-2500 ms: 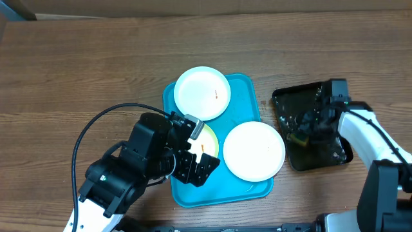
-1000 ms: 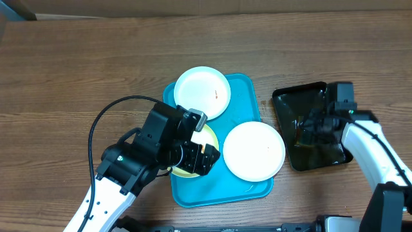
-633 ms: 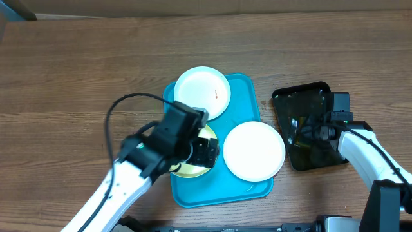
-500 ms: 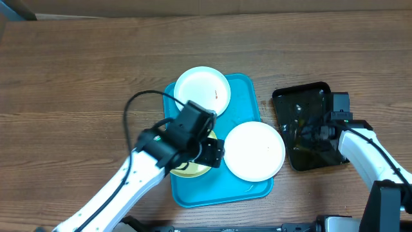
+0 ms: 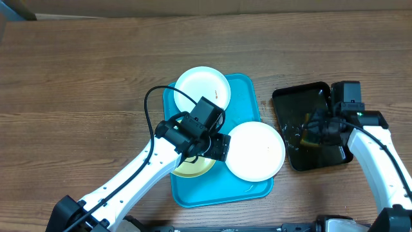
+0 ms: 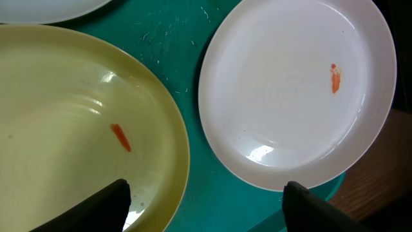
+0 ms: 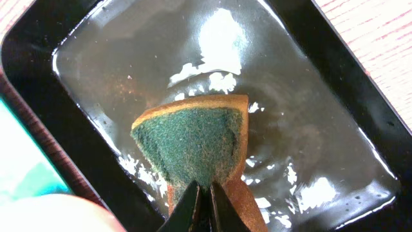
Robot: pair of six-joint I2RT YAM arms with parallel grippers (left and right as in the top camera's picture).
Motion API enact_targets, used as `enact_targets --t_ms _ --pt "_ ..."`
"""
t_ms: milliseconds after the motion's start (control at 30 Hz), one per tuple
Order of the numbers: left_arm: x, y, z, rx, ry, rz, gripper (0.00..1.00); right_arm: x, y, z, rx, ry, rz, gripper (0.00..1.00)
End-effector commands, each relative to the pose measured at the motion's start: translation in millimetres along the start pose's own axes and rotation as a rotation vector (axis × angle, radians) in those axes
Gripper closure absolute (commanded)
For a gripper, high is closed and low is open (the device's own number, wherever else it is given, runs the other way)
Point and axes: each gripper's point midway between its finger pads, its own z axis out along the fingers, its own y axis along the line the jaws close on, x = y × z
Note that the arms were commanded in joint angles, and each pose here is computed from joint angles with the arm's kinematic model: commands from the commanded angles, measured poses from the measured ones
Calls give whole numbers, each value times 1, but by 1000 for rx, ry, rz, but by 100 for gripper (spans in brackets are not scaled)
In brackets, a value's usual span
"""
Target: Clean dirty plates on tray and stack at the side
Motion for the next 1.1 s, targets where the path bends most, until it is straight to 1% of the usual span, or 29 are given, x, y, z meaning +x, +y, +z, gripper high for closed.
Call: enact_targets --t_ms 0,33,67,100,133,200,333,433,467,500,533,600,633,700,767,800,867,900,1067 --pt "-5 -4 -3 6 -12 -9 23 3 -5 14 20 11 2 87" --pt "-3 -5 -3 13 -6 -9 23 6 -6 19 25 22 2 80" --pt "-2 -6 -3 23 2 -9 23 9 -8 25 30 33 2 69" --pt "0 -8 -3 31 10 -10 23 12 -9 30 35 43 3 65" --pt "1 -9 -3 40 17 -10 23 15 -10 36 39 52 3 64" --pt "2 -10 -3 45 19 -10 23 19 -13 44 47 67 3 55" --pt "2 -10 -3 45 18 -10 22 20 -13 48 50 75 3 51" --pt "0 -11 -3 49 11 -8 22 18 -12 49 47 67 2 51" --pt "-1 -12 -3 52 6 -7 22 18 -12 49 47 67 2 53" --pt "-2 -12 -3 54 3 -6 22 17 -12 50 47 67 3 58" --pt "-3 -13 -3 56 -2 -5 21 17 -12 51 48 68 3 68" --pt "-5 -13 -3 58 -9 -1 20 18 -12 54 50 73 3 76" --pt "-7 -14 -3 61 -15 13 19 18 -13 56 53 78 3 77" --pt "-7 -14 -3 63 -19 18 19 20 -14 61 58 90 3 72" --pt "-7 -15 -3 63 -18 22 18 20 -14 66 61 95 3 72" --pt "-7 -15 -3 65 -17 29 18 20 -14 68 62 98 3 76" --pt "-7 -15 -3 65 -17 41 18 21 -14 70 62 102 3 91" --pt "-7 -15 -3 66 -18 44 17 21 -13 70 58 104 4 96" --pt "-13 -21 -3 81 -46 66 16 19 -12 52 68 126 4 96"
